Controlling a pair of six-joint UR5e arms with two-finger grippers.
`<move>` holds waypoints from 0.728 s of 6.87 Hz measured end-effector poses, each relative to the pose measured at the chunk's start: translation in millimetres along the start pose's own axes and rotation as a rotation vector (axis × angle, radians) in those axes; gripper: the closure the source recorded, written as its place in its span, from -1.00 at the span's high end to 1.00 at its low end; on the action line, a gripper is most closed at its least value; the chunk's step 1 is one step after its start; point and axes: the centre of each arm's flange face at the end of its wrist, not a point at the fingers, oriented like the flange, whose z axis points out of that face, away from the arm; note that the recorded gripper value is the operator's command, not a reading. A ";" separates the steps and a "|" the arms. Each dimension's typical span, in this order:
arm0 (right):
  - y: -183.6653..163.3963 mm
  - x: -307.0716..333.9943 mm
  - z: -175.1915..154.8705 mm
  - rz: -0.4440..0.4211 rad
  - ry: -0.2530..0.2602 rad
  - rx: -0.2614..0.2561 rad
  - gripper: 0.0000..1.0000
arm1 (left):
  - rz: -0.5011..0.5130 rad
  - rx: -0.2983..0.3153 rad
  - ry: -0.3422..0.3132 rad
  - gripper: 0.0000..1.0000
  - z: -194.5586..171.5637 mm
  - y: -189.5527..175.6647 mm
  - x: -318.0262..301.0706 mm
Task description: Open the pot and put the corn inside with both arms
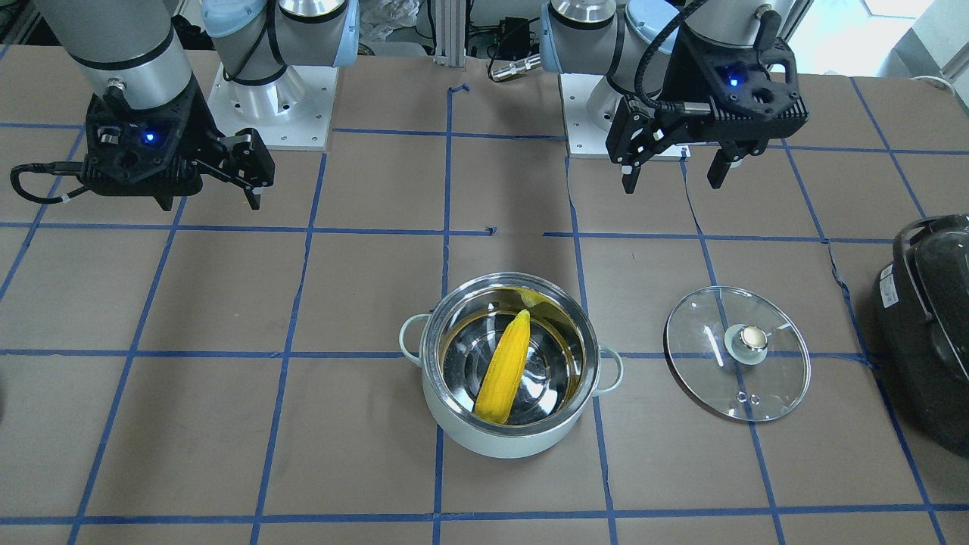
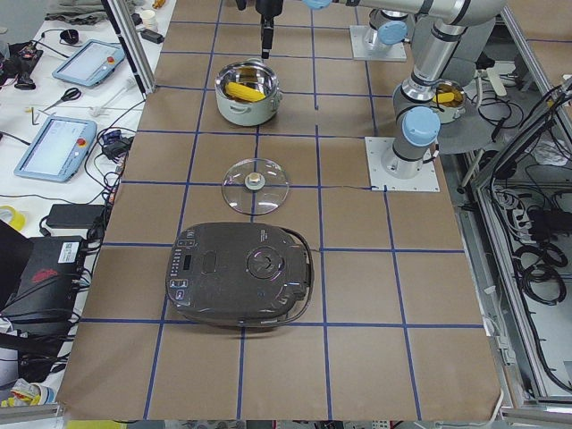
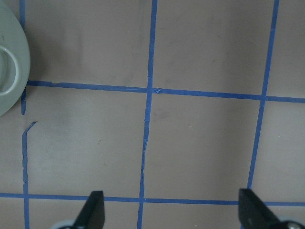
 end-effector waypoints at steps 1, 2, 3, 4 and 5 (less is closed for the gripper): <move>0.2 -0.2 -1.7 0.003 -0.002 0.005 1.00 | 0.007 0.005 0.024 1.00 2.7 1.1 2.5; 0.6 -0.4 -3.7 0.004 -0.005 0.008 1.00 | 0.032 0.004 0.039 1.00 5.6 2.4 3.4; 0.9 -0.8 -5.6 0.007 -0.009 0.009 1.00 | 0.066 0.005 0.046 1.00 5.5 3.4 2.7; 1.1 -1.3 -6.7 0.029 -0.012 0.008 1.00 | 0.080 0.009 0.049 1.00 4.3 3.6 1.5; 1.5 -1.9 -7.1 0.063 -0.014 0.005 1.00 | 0.084 0.011 0.050 1.00 3.2 3.9 1.3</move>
